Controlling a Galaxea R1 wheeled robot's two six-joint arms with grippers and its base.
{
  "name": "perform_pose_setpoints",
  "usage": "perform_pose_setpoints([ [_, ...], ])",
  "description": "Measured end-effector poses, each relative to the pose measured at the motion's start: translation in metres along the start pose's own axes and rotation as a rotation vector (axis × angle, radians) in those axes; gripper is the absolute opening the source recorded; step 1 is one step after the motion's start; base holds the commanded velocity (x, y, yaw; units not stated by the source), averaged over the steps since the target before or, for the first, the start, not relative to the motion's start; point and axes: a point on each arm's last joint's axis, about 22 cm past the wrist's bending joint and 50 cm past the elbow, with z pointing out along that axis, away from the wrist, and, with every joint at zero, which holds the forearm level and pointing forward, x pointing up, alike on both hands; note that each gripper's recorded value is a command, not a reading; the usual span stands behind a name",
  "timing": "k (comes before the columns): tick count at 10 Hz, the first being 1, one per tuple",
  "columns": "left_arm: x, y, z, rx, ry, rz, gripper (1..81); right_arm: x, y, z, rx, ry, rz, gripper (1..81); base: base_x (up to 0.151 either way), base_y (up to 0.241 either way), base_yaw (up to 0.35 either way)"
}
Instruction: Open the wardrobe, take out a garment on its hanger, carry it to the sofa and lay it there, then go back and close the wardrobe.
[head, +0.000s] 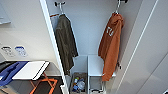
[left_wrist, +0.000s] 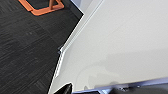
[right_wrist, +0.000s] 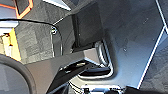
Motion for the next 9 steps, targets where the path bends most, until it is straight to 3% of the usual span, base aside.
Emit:
perform_pose_setpoints([
  [3,0.021,-0.038,0.001,0.094,0.041,-0.045,81.1,0.006,-0.005,-0.004,0.012,-0.012,-0.004,81.1,0.000,0.000,0.000],
  [5,0.059,-0.085,-0.008,0.167,0.131,-0.077,81.1,0.012,-0.009,-0.001,0.016,-0.008,-0.010,81.1,0.000,0.000,0.000],
  [6,0.055,-0.111,-0.018,0.199,0.135,-0.063,81.1,0.016,-0.014,0.001,0.021,-0.008,-0.013,81.1,0.000,0.000,0.000],
  [7,0.030,-0.132,-0.029,0.211,0.083,-0.026,81.1,0.020,-0.020,0.005,0.031,-0.003,-0.017,81.1,0.000,0.000,0.000],
  [8,-0.007,-0.136,-0.037,0.182,-0.013,0.056,81.1,0.022,-0.025,0.008,0.037,-0.004,-0.019,81.1,0.000,0.000,0.000],
  [9,-0.037,-0.125,-0.040,0.115,-0.098,0.180,81.1,0.021,-0.026,0.009,0.035,-0.009,-0.025,81.1,0.000,0.000,0.000],
])
